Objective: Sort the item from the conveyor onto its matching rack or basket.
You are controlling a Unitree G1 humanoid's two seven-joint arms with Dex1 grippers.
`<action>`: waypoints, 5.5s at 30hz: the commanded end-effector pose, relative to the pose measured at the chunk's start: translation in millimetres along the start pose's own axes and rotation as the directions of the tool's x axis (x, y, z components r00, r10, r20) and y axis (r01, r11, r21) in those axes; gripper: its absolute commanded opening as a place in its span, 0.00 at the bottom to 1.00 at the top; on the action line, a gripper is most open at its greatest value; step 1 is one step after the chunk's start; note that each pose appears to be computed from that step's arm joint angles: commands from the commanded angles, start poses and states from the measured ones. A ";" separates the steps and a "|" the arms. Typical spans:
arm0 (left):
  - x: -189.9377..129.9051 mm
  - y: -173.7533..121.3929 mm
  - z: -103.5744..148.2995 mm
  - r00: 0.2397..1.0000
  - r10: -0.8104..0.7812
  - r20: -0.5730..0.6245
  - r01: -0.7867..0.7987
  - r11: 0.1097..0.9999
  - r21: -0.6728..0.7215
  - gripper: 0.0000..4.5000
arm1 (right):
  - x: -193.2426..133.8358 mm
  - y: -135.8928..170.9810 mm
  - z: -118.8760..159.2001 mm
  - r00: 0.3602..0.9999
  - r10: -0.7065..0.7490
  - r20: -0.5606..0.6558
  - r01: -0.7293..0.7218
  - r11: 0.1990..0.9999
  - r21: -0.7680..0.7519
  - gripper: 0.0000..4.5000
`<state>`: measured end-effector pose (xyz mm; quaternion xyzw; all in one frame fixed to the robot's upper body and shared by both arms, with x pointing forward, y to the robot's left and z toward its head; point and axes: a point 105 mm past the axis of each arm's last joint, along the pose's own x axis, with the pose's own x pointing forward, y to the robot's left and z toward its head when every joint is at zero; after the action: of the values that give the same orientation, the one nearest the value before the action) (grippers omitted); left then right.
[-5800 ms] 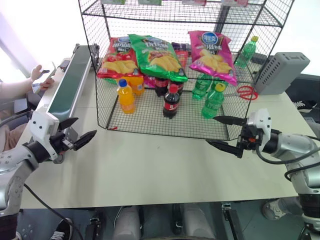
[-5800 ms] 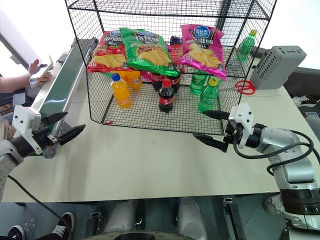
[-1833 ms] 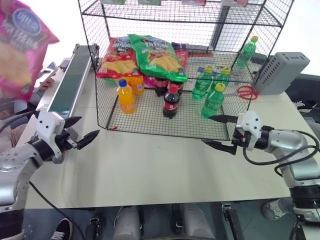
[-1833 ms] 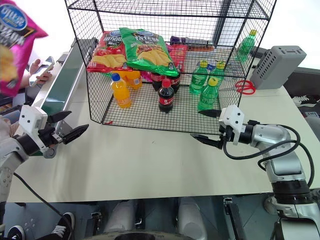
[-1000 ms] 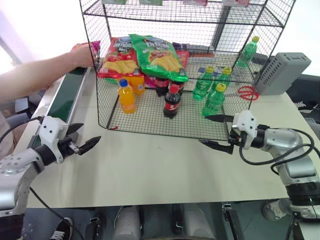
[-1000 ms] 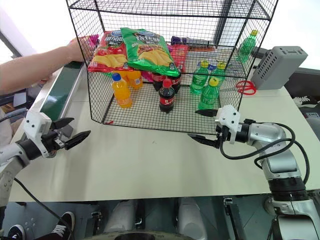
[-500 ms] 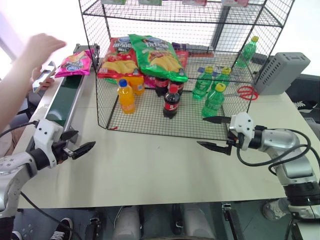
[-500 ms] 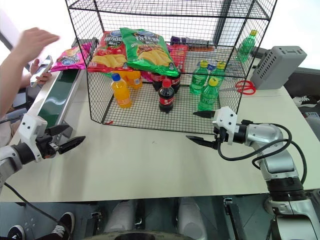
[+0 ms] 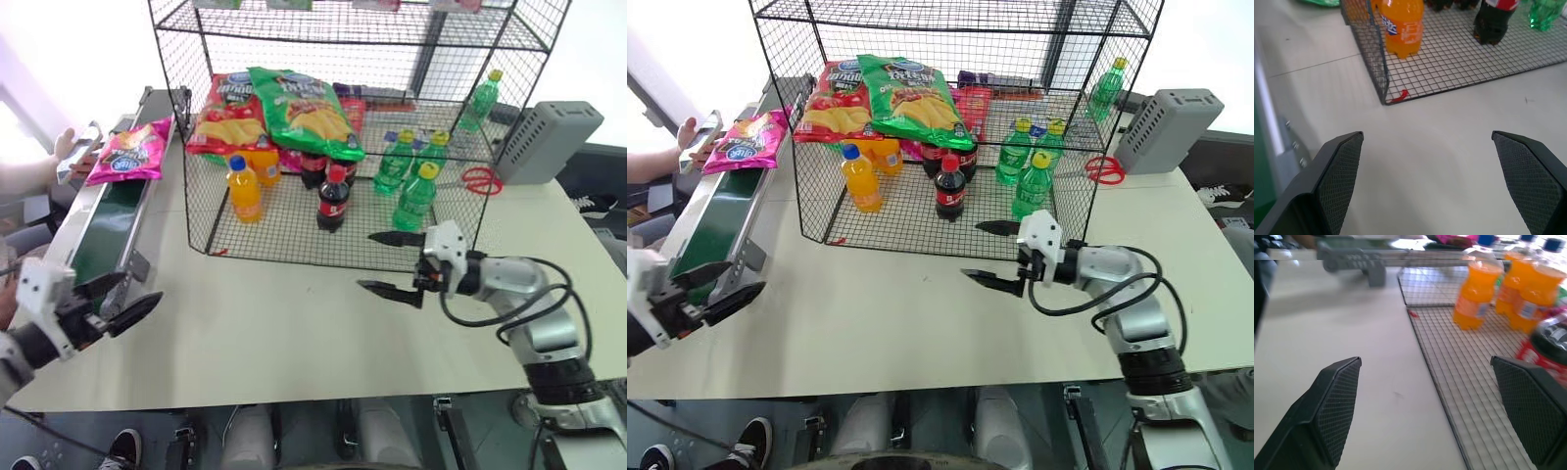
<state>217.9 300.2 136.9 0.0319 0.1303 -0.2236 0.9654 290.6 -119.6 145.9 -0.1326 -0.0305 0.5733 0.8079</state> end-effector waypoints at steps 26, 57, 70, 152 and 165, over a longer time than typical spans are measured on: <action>-73.6 51.3 -41.2 0.927 0.375 -0.025 -0.079 0.258 0.963 1.00 | 48.0 48.1 7.0 0.950 0.298 0.094 -0.310 0.935 0.174 0.98; -33.1 44.1 -15.4 0.942 0.333 0.028 -0.136 0.305 0.943 0.24 | 46.9 26.3 4.5 0.972 0.236 0.008 -0.236 0.970 0.059 1.00; -47.7 47.9 66.6 0.899 0.258 0.353 -0.426 0.696 0.578 0.01 | 47.3 20.3 3.5 0.977 0.214 0.008 -0.214 0.976 0.033 1.00; 76.2 -95.9 105.3 0.660 -0.582 0.475 0.691 0.718 -0.081 1.00 | -114.5 -68.9 130.2 0.851 -0.430 0.301 0.467 0.882 -0.061 0.01; 85.8 -92.5 93.9 0.681 -0.605 0.412 0.667 0.745 -0.009 1.00 | -113.0 -109.7 102.2 0.803 -0.570 0.176 0.464 0.411 -0.785 0.01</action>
<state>277.5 170.1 199.4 -0.1543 -0.0261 -0.5305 0.8331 334.2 -238.1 258.0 -0.4496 -0.2323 0.2535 0.8244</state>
